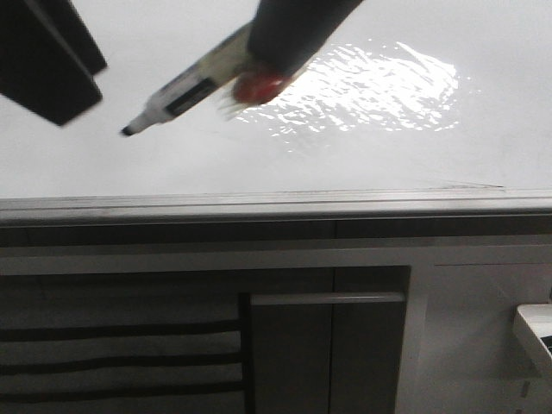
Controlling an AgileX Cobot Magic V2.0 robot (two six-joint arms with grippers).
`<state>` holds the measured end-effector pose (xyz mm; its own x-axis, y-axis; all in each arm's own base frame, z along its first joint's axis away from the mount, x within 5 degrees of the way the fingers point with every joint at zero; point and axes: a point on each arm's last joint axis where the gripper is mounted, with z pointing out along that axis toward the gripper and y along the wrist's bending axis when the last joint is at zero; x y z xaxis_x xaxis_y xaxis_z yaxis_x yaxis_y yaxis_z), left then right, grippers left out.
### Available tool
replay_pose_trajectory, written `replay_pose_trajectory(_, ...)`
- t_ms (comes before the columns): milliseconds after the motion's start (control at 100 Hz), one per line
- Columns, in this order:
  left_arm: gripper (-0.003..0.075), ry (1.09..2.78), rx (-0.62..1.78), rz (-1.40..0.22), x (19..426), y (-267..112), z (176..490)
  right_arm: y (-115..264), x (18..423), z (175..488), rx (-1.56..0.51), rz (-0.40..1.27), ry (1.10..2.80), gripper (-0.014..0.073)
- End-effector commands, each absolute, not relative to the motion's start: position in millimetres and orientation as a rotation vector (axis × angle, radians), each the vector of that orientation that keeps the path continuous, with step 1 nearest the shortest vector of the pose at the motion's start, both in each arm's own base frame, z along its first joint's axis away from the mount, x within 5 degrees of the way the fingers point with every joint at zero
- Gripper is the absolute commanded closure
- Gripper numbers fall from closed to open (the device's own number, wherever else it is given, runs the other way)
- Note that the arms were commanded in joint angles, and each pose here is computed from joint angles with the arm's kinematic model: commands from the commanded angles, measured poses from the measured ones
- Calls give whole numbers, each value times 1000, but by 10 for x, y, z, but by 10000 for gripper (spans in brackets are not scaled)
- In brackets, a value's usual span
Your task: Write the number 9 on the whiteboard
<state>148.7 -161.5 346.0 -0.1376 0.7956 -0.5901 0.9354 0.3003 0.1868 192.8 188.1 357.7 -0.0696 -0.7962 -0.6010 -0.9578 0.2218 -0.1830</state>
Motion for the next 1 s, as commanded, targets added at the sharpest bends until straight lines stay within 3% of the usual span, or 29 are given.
replay_pose_trajectory(0, 388, 1927, 1305, -316, 1438, -1444, 3762, 1682, 1870, 3898, -1406, 250, 1926, 639)
replay_pose_trajectory(140, 388, 1913, 1101, -309, 1285, -1106, 3790, 1309, 1886, 3902, -1023, 225, 2093, 640)
replay_pose_trajectory(340, 388, 1828, 802, -317, 1073, -761, 3722, 977, 1802, 3695, -634, 402, 2072, 640)
replay_pose_trajectory(530, 388, 1791, 757, -309, 1054, -719, 3656, 956, 1818, 3641, -553, 412, 1999, 640)
replay_pose_trajectory(990, 389, 1791, 757, -309, 1054, -719, 3656, 1152, 2317, 3389, -479, 429, 2070, 640)
